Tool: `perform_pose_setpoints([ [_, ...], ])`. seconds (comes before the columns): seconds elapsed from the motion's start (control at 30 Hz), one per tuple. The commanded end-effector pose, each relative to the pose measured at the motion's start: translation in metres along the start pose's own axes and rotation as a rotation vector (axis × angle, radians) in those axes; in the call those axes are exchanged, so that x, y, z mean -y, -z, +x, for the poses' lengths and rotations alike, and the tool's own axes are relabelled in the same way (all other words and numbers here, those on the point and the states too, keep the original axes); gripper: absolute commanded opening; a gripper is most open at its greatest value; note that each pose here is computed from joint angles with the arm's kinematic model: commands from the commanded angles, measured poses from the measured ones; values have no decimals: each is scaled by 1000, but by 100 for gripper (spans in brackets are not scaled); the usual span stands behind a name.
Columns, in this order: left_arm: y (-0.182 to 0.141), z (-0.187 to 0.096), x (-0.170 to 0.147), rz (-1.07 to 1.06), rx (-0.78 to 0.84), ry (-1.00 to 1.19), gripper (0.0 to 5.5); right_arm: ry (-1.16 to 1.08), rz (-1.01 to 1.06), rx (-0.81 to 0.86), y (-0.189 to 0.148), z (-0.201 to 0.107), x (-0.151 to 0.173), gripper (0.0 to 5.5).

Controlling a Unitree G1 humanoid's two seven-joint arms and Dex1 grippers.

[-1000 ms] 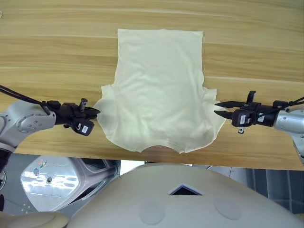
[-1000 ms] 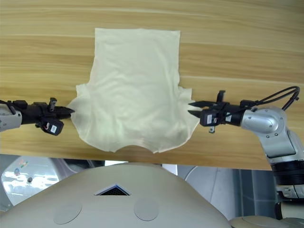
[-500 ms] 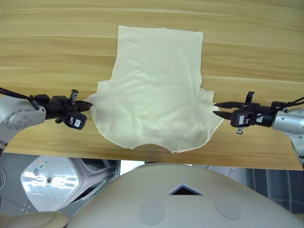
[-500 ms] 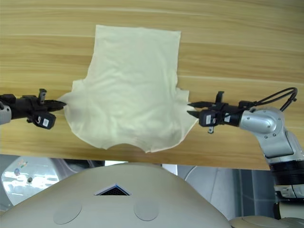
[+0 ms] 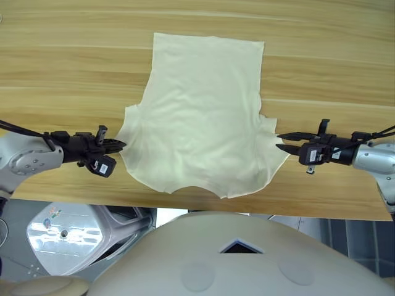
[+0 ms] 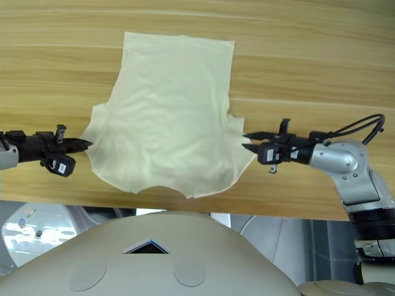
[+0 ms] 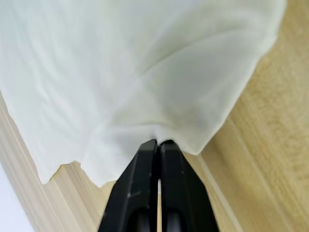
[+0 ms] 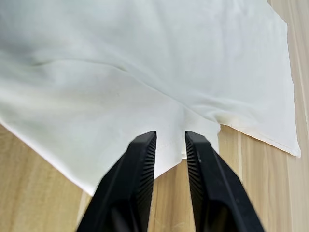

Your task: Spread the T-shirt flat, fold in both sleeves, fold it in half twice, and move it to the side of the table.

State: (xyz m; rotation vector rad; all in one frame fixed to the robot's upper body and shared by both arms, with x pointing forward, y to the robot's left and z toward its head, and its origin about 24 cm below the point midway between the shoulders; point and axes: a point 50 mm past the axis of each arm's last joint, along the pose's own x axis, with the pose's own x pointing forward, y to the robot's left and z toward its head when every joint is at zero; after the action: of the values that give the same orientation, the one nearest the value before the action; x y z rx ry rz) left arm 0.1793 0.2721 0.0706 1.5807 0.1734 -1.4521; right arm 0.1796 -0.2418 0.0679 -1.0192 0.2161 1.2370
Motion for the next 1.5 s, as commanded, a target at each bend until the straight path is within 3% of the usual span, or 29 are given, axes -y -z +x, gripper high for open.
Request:
perform_pose_setpoints([
  [0.03,4,-3,-6,35,-11,2,2,5,-19,5,-2,2,2,111],
  [0.47,15,-17,-34,146,-42,59,2,1,-8,18,-6,5,-3,111],
  [0.97,-28,25,-74,369,118,81,2,7,-5,30,-8,9,-3,111],
  [1.5,-21,26,-97,382,80,122,2,6,-7,42,-10,13,-1,111],
])
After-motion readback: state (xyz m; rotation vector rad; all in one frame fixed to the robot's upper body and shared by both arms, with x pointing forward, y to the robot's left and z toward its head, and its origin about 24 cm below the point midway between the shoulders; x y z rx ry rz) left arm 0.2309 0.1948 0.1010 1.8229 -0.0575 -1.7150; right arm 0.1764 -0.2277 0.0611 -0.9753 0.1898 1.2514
